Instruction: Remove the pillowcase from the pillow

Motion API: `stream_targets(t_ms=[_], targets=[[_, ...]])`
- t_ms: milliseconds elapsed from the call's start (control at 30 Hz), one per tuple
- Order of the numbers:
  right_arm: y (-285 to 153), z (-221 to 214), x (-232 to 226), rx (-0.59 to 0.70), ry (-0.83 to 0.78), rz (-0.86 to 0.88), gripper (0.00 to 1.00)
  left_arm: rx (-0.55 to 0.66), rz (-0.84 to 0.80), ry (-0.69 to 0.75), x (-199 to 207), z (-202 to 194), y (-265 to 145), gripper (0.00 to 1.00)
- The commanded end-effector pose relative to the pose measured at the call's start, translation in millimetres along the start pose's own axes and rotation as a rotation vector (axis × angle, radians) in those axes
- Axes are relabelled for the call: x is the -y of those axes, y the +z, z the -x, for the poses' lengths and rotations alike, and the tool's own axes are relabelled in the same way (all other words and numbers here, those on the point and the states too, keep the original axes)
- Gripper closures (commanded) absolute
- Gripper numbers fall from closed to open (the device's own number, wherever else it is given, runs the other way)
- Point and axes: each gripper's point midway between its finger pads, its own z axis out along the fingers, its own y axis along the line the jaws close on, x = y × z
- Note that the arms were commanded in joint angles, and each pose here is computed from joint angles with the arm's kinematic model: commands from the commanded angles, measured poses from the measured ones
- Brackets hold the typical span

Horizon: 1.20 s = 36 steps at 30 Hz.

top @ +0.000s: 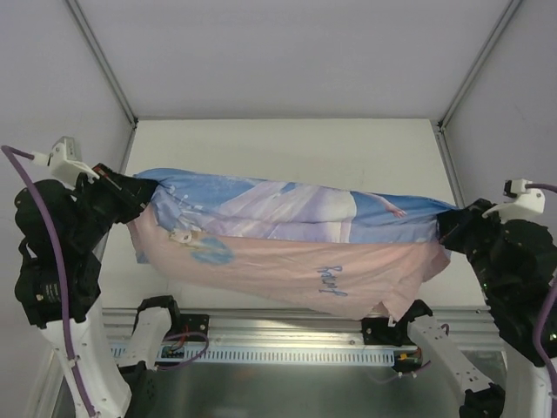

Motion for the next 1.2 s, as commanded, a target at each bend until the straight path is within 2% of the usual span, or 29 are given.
stream_targets(t_ms=[0,67,100,133,167,200,233,267,300,333,367,433,533,600,767,1000,1067,1100,1167], targets=[[49.9,-29.3,8.8,-0.143,-0.018,-0.141,0.99,-0.051,0.149,-0.076,-41.3,10.3,65.0,1.00],[82.7,-25.8,-0.5,-0.124,-0.016,-0.143,0.99,-0.159,0.197,-0.108,-63.3,2.2,109.1,1.00],[97.8,-27.1,-4.1,-0.135,-0.028,-0.147,0.99,-0.182,0.221,-0.112,-72.0,3.1,125.4,1.00],[131.7,-29.2,-13.0,-0.164,-0.040,-0.156,0.99,-0.193,0.241,-0.111,-79.6,5.3,140.4,1.00],[149.1,-28.8,-18.1,-0.183,-0.050,-0.154,0.99,-0.228,0.297,-0.111,-98.2,8.0,168.7,1.00],[166.3,-30.1,-21.5,-0.213,-0.065,-0.158,0.93,-0.247,0.315,-0.109,-105.5,8.5,182.4,1.00],[199.5,-29.0,-29.1,-0.265,-0.085,-0.168,0.61,-0.271,0.317,-0.079,-111.2,9.9,194.4,0.82],[212.7,-30.6,-32.1,-0.307,-0.113,-0.161,0.42,-0.311,0.296,-0.084,-112.2,11.2,214.0,0.67],[214.2,-15.5,-39.1,-0.324,-0.118,-0.160,0.25,-0.332,0.282,-0.085,-111.1,10.5,219.6,0.46],[234.2,-30.9,-36.9,-0.400,-0.140,-0.189,0.17,-0.343,0.263,-0.080,-107.2,10.4,221.9,0.28],[236.9,-31.0,-37.3,-0.414,-0.150,-0.193,0.09,-0.331,0.245,-0.062,-101.2,14.6,220.3,0.02],[236.6,-34.5,-39.5,-0.415,-0.157,-0.166,0.04,-0.298,0.260,0.003,-96.7,19.4,213.5,0.01],[235.2,-44.3,-44.7,-0.402,-0.143,-0.106,0.02,-0.302,0.268,0.062,-91.8,11.8,208.5,0.01],[232.4,-65.4,-46.0,-0.434,-0.134,-0.060,0.02,-0.314,0.268,0.094,-87.3,1.1,204.2,0.04],[240.6,-100.2,-37.4,-0.520,-0.122,-0.073,0.01,-0.426,0.195,0.180,-53.5,-54.1,197.9,0.10],[280.1,-133.9,-42.0,-0.614,-0.025,-0.005,0.01,-0.516,0.116,0.185,-30.6,-94.1,182.8,0.18],[292.5,-137.9,-42.0,-0.633,0.004,-0.009,0.04,-0.546,0.089,0.196,-22.8,-105.2,180.6,0.20],[303.6,-144.4,-40.8,-0.648,0.013,-0.018,0.19,-0.558,0.083,0.200,-20.5,-109.9,180.5,0.22],[311.8,-153.0,-41.0,-0.665,0.030,-0.021,0.60,-0.581,0.070,0.207,-15.7,-118.8,179.8,0.25]])
